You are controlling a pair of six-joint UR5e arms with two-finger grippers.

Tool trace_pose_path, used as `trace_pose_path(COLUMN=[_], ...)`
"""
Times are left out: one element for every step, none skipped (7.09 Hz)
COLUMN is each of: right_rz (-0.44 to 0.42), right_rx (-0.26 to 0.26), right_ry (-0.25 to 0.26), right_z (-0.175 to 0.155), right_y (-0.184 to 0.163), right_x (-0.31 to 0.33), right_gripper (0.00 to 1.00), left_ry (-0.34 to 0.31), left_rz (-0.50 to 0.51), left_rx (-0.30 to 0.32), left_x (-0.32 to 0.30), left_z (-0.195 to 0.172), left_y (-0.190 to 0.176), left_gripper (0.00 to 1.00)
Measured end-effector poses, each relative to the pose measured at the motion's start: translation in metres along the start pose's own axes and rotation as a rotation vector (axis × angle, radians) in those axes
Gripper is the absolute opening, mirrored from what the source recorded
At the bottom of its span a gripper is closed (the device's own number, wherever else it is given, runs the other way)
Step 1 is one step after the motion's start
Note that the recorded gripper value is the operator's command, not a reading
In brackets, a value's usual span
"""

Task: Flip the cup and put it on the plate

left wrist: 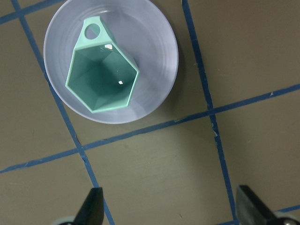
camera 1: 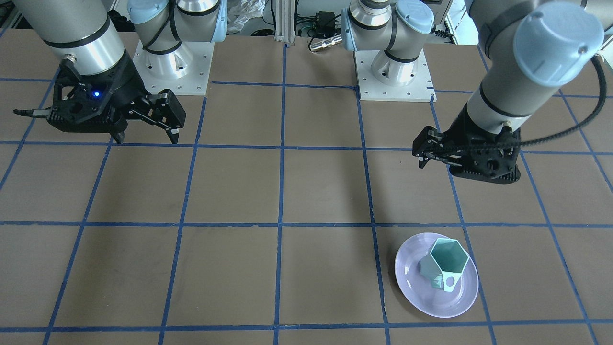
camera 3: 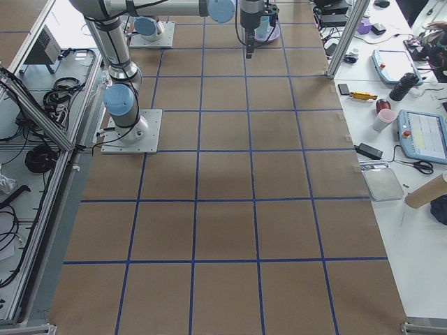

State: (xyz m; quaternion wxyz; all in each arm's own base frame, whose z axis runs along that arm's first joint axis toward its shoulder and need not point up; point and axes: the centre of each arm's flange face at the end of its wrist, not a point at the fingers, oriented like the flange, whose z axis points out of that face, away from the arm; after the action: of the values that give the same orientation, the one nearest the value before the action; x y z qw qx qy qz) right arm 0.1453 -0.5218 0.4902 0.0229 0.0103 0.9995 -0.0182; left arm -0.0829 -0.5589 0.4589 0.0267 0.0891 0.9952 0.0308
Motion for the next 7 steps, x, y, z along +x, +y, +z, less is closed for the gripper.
trace_pose_path(right_rz=[0.000, 0.000, 0.000, 0.000, 0.000, 0.000, 0.000], right_rx=[0.000, 0.000, 0.000, 0.000, -0.001, 0.000, 0.000], right_ry=[-0.001, -0.001, 0.000, -0.001, -0.001, -0.001, 0.000], right_z=[0.000, 0.000, 0.000, 0.000, 0.000, 0.000, 0.000], right_y=[0.000, 0.000, 0.000, 0.000, 0.000, 0.000, 0.000], right_x=[0.000, 0.000, 0.000, 0.000, 0.000, 0.000, 0.000], right_gripper=[1.00, 1.00, 1.00, 1.00, 1.00, 1.00, 1.00], left_ry=[-0.005, 0.018, 0.059, 0.076, 0.070, 0.057, 0.050], left_rz=[-0.045, -0.085, -0.124, -0.150, -0.158, -0.172, -0.195], left_rx=[0.034, 0.065, 0.092, 0.106, 0.106, 0.099, 0.094], left_x=[0.009, 0.018, 0.030, 0.041, 0.048, 0.050, 0.052], left_z=[-0.023, -0.038, -0.049, -0.057, -0.061, -0.062, -0.063], left_y=[0.016, 0.026, 0.034, 0.040, 0.044, 0.045, 0.046], left_gripper=[1.00, 1.00, 1.00, 1.00, 1.00, 1.00, 1.00])
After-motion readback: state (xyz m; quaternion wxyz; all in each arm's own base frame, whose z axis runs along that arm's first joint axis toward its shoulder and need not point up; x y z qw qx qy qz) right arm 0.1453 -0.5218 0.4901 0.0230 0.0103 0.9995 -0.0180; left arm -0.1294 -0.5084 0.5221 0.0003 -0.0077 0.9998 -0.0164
